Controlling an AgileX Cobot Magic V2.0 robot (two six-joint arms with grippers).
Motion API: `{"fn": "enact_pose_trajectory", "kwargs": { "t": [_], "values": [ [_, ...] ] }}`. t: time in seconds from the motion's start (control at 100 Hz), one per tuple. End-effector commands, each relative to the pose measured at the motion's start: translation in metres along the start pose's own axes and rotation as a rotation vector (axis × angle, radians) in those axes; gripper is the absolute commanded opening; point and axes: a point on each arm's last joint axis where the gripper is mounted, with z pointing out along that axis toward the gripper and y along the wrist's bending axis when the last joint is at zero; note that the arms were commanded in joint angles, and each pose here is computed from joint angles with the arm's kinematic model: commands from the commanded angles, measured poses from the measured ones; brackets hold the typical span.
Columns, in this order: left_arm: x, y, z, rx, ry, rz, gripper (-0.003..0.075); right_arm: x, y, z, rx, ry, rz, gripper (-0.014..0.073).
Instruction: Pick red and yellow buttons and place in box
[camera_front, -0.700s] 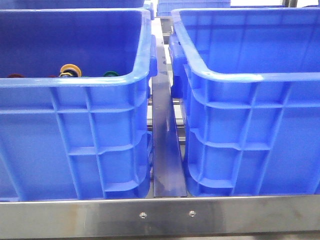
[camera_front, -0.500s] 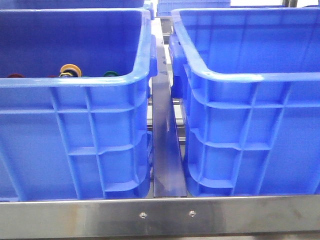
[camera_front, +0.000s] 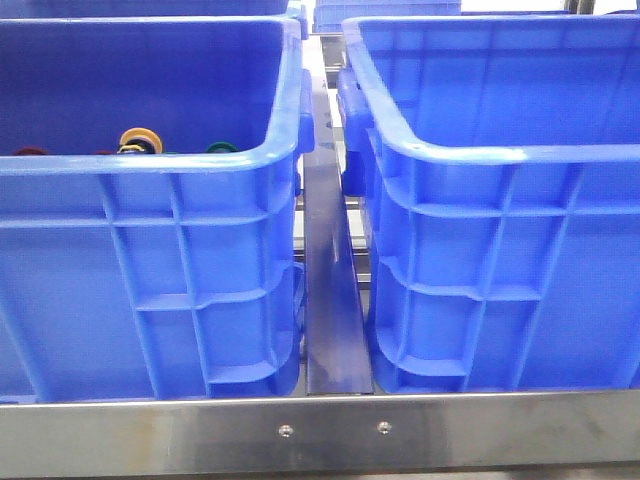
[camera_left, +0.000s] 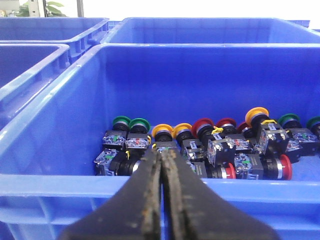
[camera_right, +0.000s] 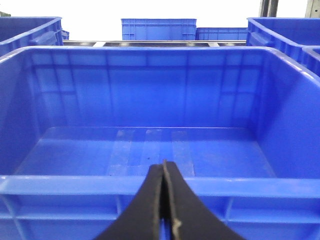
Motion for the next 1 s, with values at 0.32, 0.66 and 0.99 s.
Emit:
{"fn": "enact_pose_trajectory", "kwargs": {
  "t": [0.32, 0.66, 0.99],
  "values": [
    [-0.087, -0.002, 0.003, -0.001, 0.1, -0.02, -0.002, -0.007, 0.001, -0.002, -0.008, -0.098, -0.008, -0.007],
    [-0.126, -0.003, 0.078, -0.003, 0.364, -0.04, 0.0075, -0.007, 0.001, -0.002, -0.008, -0.098, -0.008, -0.007],
    [-0.124, -0.021, 0.156, 0.083, 0.557, -0.074, 0.0547, -0.007, 0.001, -0.002, -0.008, -0.098, -0.008, -0.007]
  ]
}}
